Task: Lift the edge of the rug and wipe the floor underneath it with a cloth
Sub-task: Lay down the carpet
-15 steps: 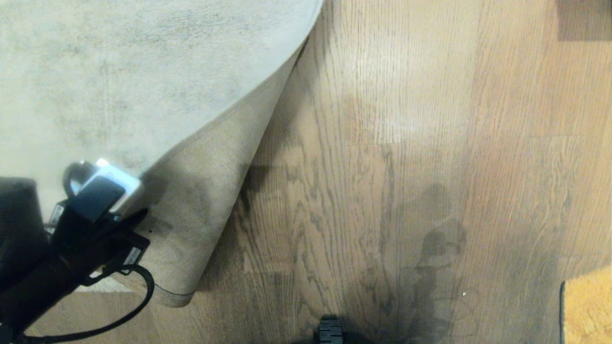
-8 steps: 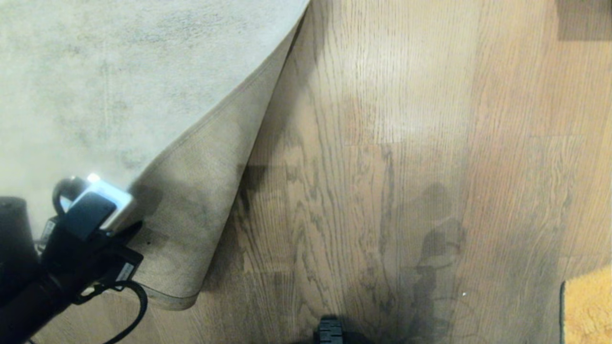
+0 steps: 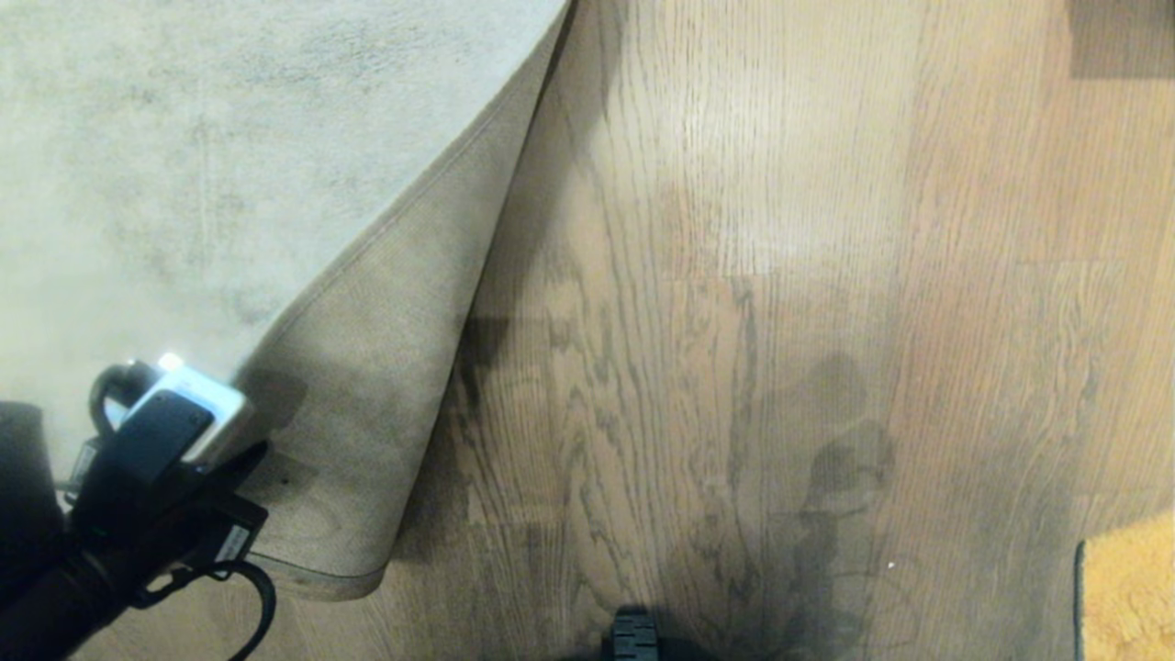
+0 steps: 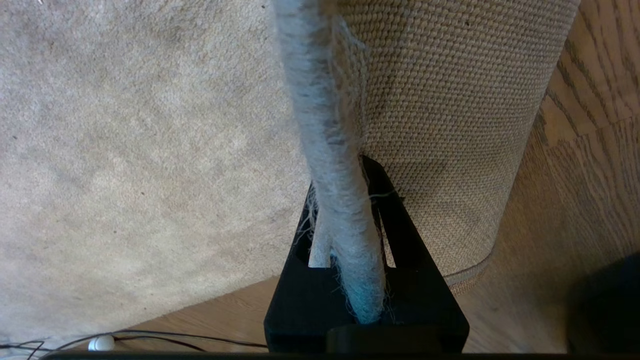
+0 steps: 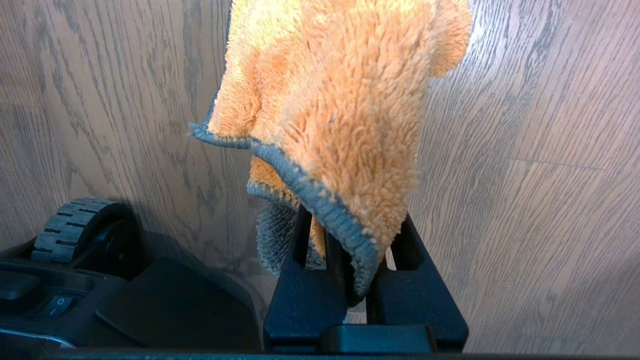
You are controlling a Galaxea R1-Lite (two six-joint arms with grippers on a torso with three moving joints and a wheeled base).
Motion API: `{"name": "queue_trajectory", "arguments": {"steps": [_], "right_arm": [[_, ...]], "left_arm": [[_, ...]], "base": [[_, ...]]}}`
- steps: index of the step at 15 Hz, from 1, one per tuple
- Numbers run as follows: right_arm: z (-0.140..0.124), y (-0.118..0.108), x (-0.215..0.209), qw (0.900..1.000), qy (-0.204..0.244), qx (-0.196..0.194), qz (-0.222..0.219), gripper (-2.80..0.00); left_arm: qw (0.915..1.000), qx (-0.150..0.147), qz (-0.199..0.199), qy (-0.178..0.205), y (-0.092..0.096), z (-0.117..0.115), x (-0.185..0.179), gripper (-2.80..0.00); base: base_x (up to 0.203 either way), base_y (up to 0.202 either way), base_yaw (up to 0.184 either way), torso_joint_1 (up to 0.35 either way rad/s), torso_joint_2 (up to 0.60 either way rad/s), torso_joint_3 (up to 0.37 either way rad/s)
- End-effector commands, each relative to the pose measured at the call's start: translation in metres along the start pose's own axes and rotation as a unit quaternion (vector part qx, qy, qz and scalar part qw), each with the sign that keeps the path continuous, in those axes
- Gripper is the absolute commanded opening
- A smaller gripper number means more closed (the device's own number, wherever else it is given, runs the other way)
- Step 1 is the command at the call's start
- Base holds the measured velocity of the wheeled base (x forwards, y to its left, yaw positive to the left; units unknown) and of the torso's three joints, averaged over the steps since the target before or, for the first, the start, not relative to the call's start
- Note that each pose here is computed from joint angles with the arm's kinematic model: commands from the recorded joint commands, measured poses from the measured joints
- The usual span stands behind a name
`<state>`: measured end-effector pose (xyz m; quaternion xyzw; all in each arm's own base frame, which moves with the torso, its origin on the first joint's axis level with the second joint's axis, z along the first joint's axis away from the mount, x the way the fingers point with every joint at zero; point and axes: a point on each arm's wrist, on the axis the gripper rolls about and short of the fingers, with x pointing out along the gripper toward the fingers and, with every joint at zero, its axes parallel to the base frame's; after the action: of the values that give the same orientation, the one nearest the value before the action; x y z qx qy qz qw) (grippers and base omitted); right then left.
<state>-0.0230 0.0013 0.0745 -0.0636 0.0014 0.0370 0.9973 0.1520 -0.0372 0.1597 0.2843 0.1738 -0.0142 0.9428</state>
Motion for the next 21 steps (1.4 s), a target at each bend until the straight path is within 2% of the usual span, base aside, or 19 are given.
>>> {"name": "queue_trajectory", "arguments": {"steps": [1, 2, 3, 8, 12, 16, 18, 21], "right_arm": [[0.000, 0.000, 0.000, 1.000, 0.001, -0.001, 0.001, -2.80], [0.000, 0.000, 0.000, 1.000, 0.001, -0.001, 0.001, -2.80], [0.000, 0.000, 0.000, 1.000, 0.001, -0.001, 0.001, -2.80], [0.000, 0.000, 0.000, 1.000, 0.001, -0.001, 0.001, -2.80], [0.000, 0.000, 0.000, 1.000, 0.001, -0.001, 0.001, -2.80], [0.000, 0.000, 0.000, 1.000, 0.001, -0.001, 0.001, -2.80], [0.000, 0.000, 0.000, 1.000, 0.001, -0.001, 0.001, -2.80], [0.000, 0.000, 0.000, 1.000, 0.001, -0.001, 0.001, -2.80]], "left_arm": [[1.0000, 0.000, 0.000, -0.001, 0.000, 0.000, 0.000, -2.80], [1.0000, 0.001, 0.000, -0.001, 0.000, 0.000, 0.000, -0.14], [1.0000, 0.000, 0.000, -0.001, 0.000, 0.000, 0.000, 0.00], [0.9991, -0.039, -0.007, -0.016, -0.001, 0.006, -0.001, 0.00], [0.9924, -0.109, -0.009, -0.057, 0.003, 0.024, -0.006, 0.00], [0.9730, -0.190, -0.004, -0.132, 0.008, 0.040, -0.011, 0.00], [0.9564, -0.232, -0.019, -0.177, 0.007, 0.049, -0.018, 0.00], [0.9345, -0.274, -0.048, -0.222, 0.007, 0.057, -0.035, 0.00]], "base": [[0.000, 0.000, 0.000, 0.000, 0.00, 0.000], [0.000, 0.000, 0.000, 0.000, 0.00, 0.000], [0.000, 0.000, 0.000, 0.000, 0.00, 0.000], [0.000, 0.000, 0.000, 0.000, 0.00, 0.000], [0.000, 0.000, 0.000, 0.000, 0.00, 0.000], [0.000, 0.000, 0.000, 0.000, 0.00, 0.000], [0.000, 0.000, 0.000, 0.000, 0.00, 0.000], [0.000, 0.000, 0.000, 0.000, 0.00, 0.000]]}}
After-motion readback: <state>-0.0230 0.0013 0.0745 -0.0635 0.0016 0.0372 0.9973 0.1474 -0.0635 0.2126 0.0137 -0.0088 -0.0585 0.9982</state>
